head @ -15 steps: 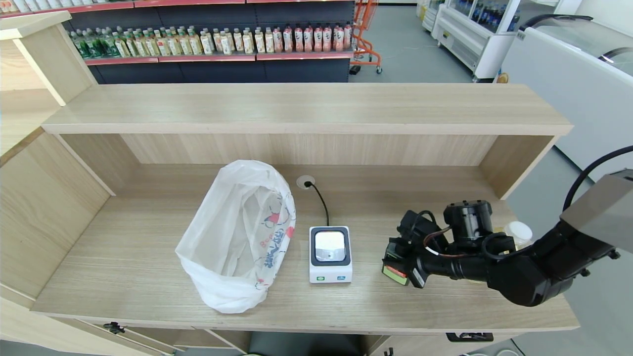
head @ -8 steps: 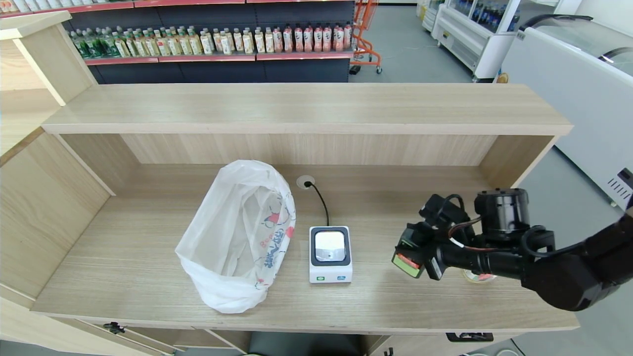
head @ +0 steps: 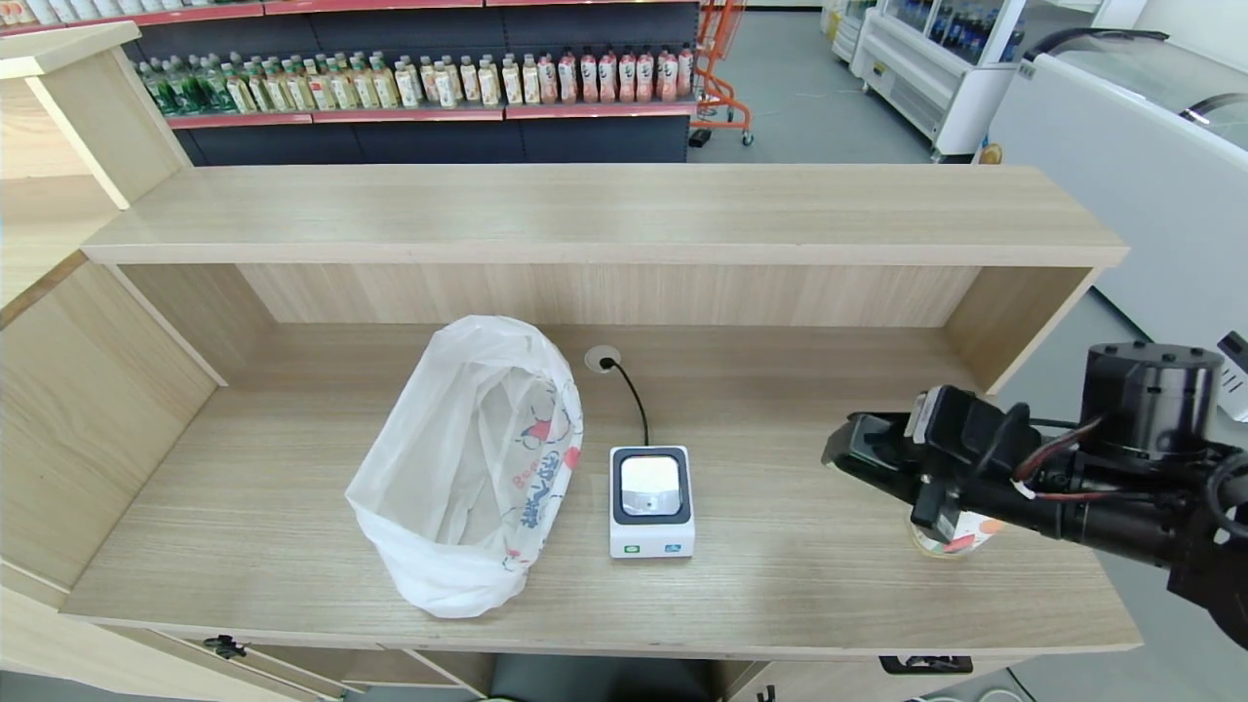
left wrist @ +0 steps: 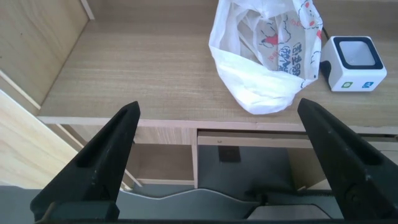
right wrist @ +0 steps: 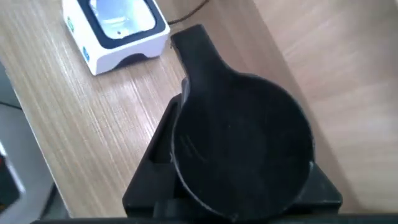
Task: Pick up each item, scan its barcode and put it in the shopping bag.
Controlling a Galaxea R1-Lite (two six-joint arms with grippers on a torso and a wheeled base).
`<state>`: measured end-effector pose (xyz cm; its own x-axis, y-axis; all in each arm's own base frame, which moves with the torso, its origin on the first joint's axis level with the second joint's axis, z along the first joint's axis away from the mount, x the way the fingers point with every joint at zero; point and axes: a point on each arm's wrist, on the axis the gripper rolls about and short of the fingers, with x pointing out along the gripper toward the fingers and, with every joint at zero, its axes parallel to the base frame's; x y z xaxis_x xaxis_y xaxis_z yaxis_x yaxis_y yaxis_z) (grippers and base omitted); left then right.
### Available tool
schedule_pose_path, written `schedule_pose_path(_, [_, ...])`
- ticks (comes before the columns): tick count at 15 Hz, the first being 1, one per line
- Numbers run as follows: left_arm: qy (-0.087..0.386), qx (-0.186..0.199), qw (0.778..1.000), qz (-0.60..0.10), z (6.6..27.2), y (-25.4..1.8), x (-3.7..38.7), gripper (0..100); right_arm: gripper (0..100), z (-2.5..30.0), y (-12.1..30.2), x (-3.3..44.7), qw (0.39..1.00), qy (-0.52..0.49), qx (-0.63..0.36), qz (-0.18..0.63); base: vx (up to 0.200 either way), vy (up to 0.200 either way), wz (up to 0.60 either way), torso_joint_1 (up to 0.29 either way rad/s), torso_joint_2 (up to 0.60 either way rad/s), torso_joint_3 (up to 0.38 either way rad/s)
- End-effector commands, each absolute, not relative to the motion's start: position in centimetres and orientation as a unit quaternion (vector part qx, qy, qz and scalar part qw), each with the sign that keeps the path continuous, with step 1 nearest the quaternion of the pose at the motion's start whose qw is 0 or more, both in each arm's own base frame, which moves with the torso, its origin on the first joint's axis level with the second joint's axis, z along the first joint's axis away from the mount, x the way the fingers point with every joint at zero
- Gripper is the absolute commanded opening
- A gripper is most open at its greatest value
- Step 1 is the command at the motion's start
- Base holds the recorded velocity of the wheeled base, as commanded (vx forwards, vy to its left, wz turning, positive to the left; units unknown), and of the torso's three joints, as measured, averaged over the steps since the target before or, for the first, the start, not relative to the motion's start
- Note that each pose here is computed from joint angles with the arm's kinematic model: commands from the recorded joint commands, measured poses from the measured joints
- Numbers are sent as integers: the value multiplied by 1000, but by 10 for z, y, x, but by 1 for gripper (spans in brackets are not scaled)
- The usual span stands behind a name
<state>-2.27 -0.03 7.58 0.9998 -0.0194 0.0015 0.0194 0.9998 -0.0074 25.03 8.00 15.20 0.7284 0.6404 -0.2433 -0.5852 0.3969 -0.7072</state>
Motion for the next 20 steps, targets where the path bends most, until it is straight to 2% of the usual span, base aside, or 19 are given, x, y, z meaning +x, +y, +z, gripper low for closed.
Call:
schedule_pose_path(1, [-1,-4,1000,-10,76,0,-23,100,0,160,77,241,806,-83,-440,388,0,0,0,0,0,0])
schedule_pose_path(4, [-1,-4,1000,-9,76,0,-23,100,0,162,75,238,669,-236,-545,447,0,0,0,0,0,0])
schedule_pose_path(5, [-1,-4,1000,-10,76,0,-23,100,0,161,75,237,648,-257,-561,447,0,0,0,0,0,0])
schedule_pose_path(6, [-1,-4,1000,-10,76,0,-23,100,0,160,76,237,573,-327,-610,438,0,0,0,0,0,0])
schedule_pose_path(8, [-1,-4,1000,-9,76,0,-23,100,0,150,82,240,482,-408,-637,442,0,0,0,0,0,0])
schedule_pose_path(9, [-1,-4,1000,-10,76,0,-23,100,0,148,85,240,457,-429,-640,444,0,0,0,0,0,0])
schedule_pose_path(10, [-1,-4,1000,-10,76,0,-23,100,0,138,91,239,396,-465,-655,445,0,0,0,0,0,0])
schedule_pose_path(12, [-1,-4,1000,-10,76,0,-23,100,0,130,95,235,316,-510,-671,436,0,0,0,0,0,0])
schedule_pose_path(15, [-1,-4,1000,-9,76,0,-23,100,0,120,108,223,235,-568,-651,445,0,0,0,0,0,0])
schedule_pose_path(20, [-1,-4,1000,-10,76,0,-23,100,0,123,115,218,224,-580,-640,451,0,0,0,0,0,0])
